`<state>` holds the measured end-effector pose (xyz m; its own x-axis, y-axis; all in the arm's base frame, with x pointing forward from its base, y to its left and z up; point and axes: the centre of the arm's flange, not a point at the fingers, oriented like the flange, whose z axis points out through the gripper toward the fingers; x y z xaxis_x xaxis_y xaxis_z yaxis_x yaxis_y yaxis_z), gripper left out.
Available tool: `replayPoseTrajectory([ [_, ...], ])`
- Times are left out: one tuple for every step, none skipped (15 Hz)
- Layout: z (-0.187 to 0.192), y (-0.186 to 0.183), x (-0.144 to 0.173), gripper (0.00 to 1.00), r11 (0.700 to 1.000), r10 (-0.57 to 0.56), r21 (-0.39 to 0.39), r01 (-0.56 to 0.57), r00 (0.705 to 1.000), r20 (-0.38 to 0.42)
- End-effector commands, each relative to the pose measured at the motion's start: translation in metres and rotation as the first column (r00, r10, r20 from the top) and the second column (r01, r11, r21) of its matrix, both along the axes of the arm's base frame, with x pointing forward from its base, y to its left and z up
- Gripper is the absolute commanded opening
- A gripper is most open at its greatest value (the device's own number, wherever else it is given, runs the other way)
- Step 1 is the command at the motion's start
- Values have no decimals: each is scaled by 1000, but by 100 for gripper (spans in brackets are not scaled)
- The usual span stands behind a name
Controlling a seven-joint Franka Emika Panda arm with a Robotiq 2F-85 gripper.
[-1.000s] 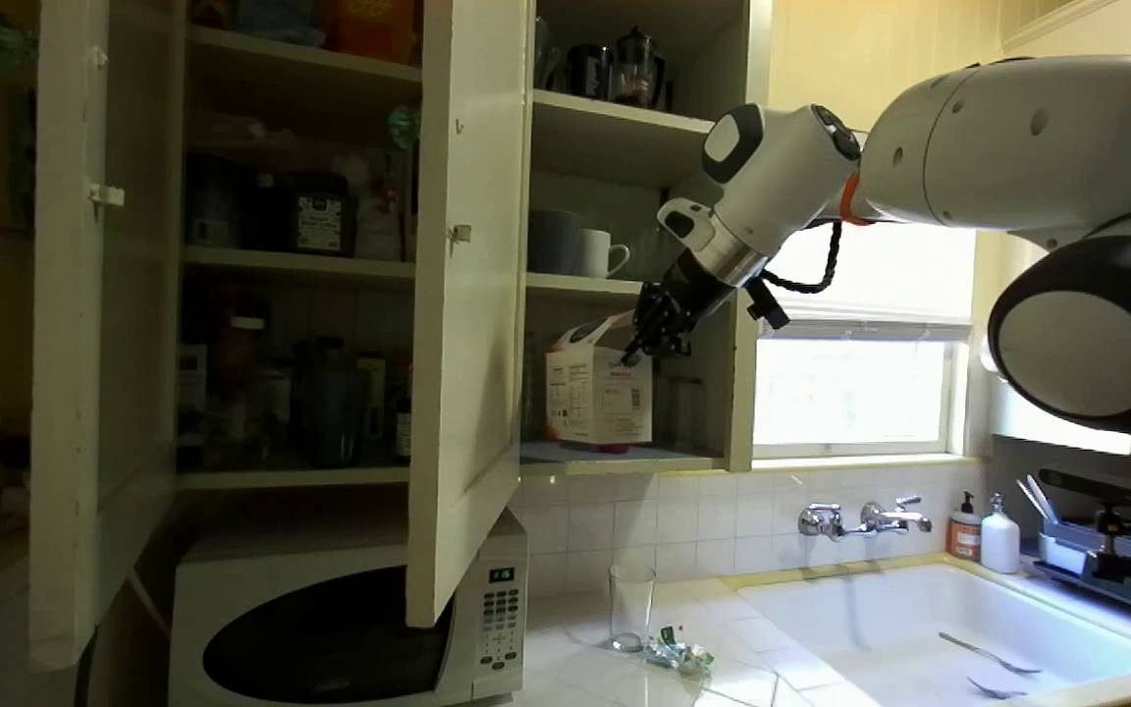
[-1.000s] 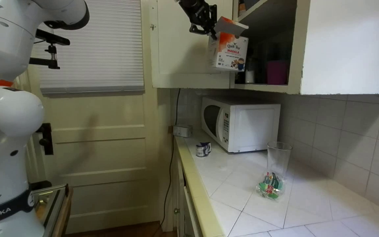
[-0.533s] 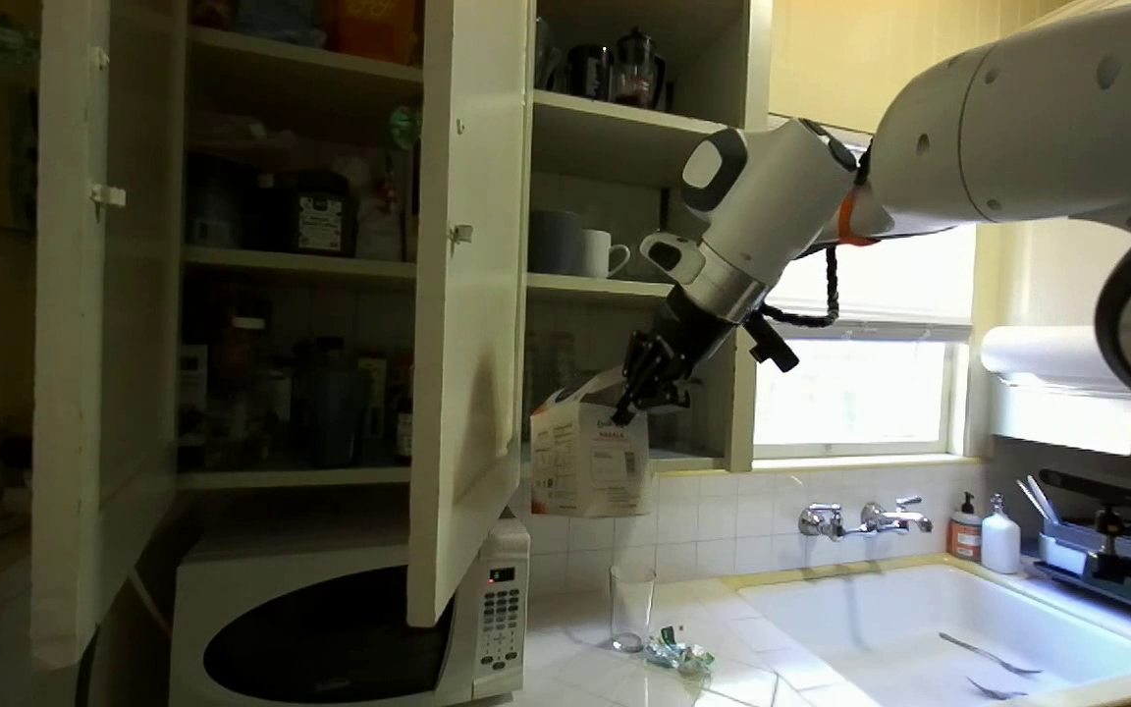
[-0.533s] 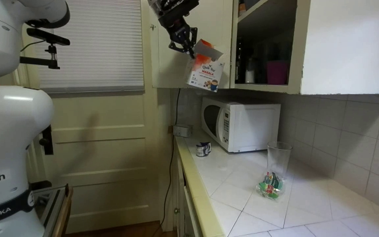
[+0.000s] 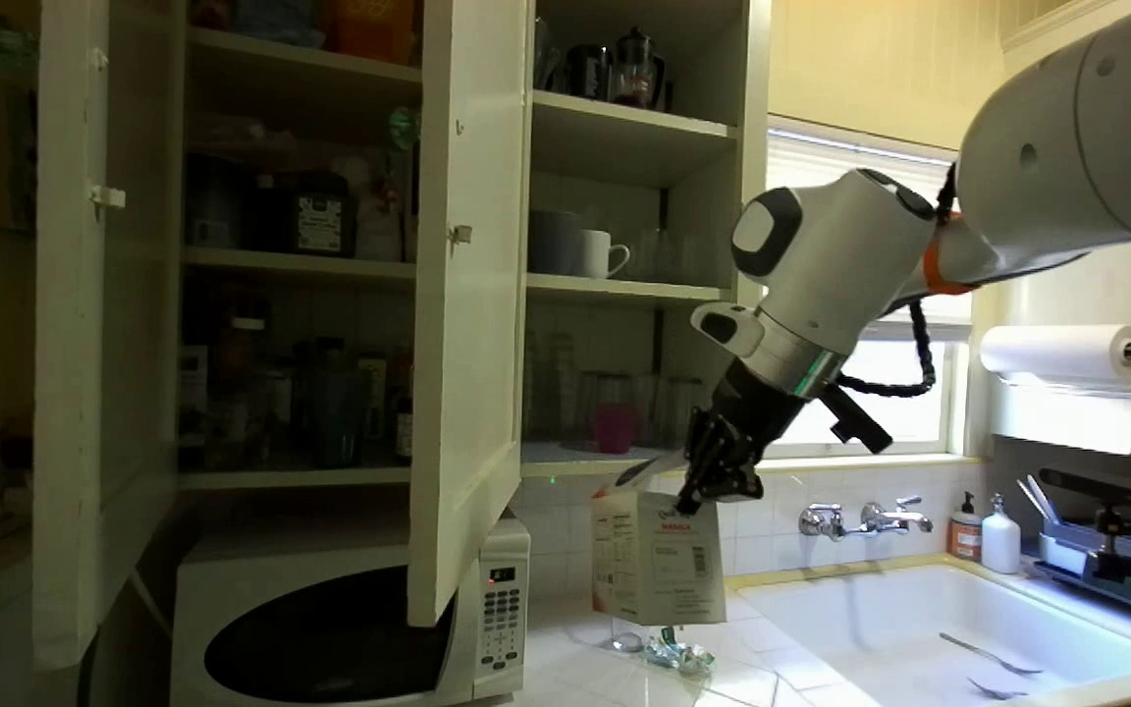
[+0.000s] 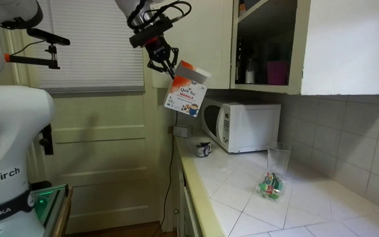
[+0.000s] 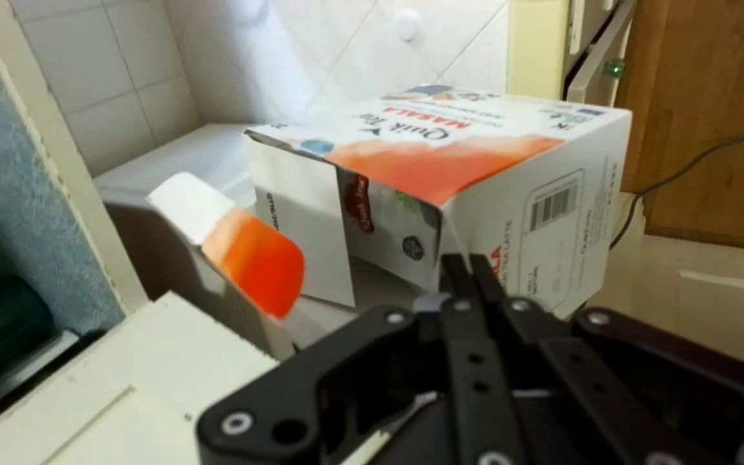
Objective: Put the red cup in the cupboard
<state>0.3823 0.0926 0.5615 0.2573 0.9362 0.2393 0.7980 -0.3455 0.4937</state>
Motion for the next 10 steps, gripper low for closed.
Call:
replayPoseTrajectory([
  [-63, -54, -42, 1, 995, -75, -56, 76, 997, 29],
  [-77, -69, -47, 1, 993, -95, -61, 97, 995, 43],
  [-99, -83, -42, 1, 990, -120, -66, 124, 991, 60],
  [-119, -97, -41, 1, 988, -139, -58, 143, 987, 78],
  [-135, -107, -36, 1, 985, -159, -53, 165, 982, 100],
  [-151, -114, -30, 1, 979, -187, -53, 194, 975, 120],
  [-160, -117, -24, 1, 974, -214, -51, 223, 966, 143],
  [-169, -120, -19, 1, 967, -241, -40, 250, 958, 158],
  [-171, -119, -14, 1, 963, -260, -32, 269, 950, 172],
  [-175, -116, -5, 1, 959, -274, -23, 283, 943, 190],
])
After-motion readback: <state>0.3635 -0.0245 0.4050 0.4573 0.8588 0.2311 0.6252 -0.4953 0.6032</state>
